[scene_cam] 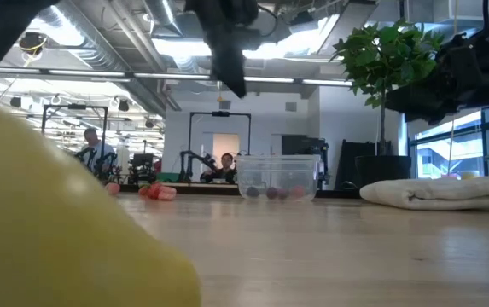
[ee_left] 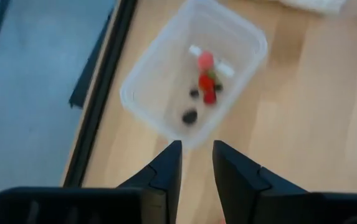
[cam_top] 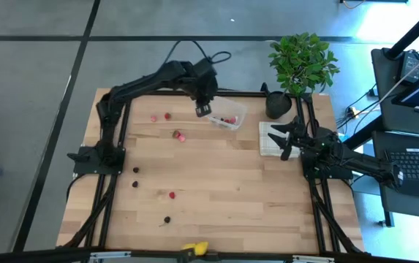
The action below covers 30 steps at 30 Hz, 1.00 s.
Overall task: Pick and placing Produce into tupperware
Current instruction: Put the bottom peach into the transparent container
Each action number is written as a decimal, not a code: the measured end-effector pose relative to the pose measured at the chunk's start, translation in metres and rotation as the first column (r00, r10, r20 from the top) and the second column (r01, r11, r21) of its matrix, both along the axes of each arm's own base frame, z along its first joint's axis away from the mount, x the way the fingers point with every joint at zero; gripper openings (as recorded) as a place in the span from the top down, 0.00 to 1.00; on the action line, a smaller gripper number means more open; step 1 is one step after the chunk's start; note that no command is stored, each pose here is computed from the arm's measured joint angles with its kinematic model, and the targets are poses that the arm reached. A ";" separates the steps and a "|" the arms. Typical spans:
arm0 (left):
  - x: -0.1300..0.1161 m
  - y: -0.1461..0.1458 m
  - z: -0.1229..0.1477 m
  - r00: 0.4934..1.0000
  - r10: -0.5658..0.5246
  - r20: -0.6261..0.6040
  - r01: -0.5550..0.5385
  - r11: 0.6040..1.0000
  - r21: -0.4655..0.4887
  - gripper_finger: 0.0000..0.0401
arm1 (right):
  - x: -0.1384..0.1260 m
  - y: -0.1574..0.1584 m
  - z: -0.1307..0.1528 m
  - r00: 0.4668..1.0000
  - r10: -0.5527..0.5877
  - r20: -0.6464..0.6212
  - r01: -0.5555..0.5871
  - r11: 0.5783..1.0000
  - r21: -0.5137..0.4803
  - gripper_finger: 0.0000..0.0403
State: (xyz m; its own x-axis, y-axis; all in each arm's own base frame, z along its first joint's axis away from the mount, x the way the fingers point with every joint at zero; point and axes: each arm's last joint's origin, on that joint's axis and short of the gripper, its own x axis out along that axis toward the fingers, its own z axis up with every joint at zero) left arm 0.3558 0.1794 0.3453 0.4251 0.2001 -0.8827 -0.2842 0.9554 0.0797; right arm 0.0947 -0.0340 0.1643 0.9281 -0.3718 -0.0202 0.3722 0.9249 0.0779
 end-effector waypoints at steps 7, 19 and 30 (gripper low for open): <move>-0.023 -0.015 0.005 0.989 0.022 -0.145 -0.035 0.996 -0.087 0.78 | 0.001 0.000 -0.001 1.000 0.001 0.000 -0.001 1.000 0.022 0.52; -0.025 -0.016 -0.032 0.957 0.073 -0.282 -0.104 0.990 -0.094 0.38 | 0.001 0.000 -0.001 1.000 0.001 0.000 -0.001 1.000 0.023 0.52; -0.052 -0.046 -0.051 0.992 -0.011 -0.127 0.007 1.000 -0.025 0.34 | 0.002 0.000 -0.002 1.000 0.004 -0.015 -0.003 1.000 0.031 0.52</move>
